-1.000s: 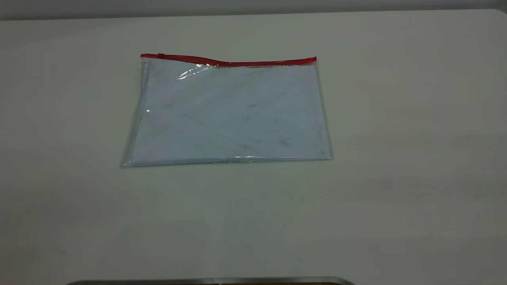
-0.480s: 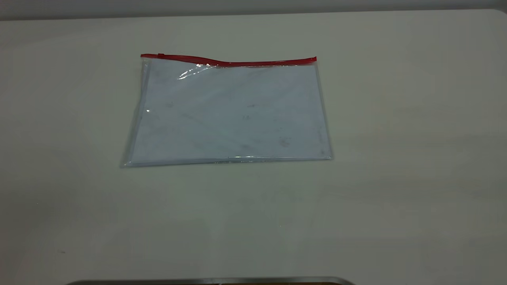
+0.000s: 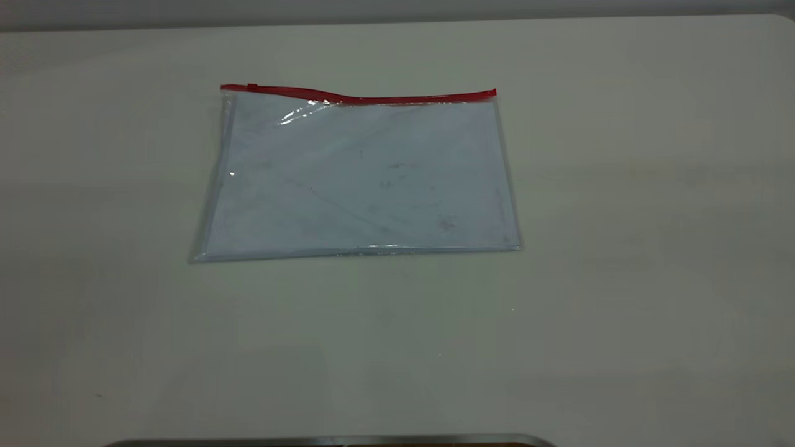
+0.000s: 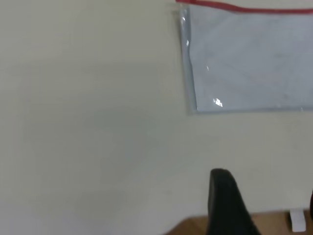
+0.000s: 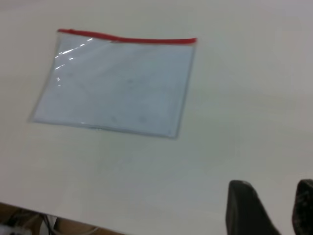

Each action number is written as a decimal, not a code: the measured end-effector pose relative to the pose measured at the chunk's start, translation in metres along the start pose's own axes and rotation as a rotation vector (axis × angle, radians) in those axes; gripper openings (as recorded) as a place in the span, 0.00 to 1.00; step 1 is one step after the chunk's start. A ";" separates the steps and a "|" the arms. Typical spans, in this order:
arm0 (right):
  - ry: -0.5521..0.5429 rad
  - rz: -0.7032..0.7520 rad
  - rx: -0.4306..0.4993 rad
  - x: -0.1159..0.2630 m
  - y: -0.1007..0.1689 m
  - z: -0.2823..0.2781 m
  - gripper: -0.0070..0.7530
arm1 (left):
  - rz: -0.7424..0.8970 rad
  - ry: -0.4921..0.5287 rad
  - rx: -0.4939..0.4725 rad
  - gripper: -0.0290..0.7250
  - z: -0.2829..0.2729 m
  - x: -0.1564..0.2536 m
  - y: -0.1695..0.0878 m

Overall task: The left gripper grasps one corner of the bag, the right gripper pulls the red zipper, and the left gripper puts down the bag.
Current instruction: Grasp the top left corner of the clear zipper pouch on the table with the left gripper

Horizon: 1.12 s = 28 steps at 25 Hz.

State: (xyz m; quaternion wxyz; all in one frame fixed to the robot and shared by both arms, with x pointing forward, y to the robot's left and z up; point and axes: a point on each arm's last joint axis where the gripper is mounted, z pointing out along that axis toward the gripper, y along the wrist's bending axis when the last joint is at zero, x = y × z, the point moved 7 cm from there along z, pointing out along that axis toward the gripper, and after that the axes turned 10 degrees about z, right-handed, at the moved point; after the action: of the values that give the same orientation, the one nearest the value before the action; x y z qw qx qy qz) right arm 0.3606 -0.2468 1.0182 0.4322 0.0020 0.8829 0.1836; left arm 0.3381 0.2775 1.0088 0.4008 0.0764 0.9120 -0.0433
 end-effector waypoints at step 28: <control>0.258 -0.088 -0.320 -0.077 0.009 0.332 0.67 | 0.037 0.404 0.366 0.74 0.375 -0.110 0.053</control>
State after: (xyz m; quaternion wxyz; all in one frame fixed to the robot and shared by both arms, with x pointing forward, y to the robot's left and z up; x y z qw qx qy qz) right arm 0.6611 -0.1438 0.8941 0.3180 -0.1287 0.8898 0.3010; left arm 0.6927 0.2659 0.8356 0.1911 0.1715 0.9488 -0.1838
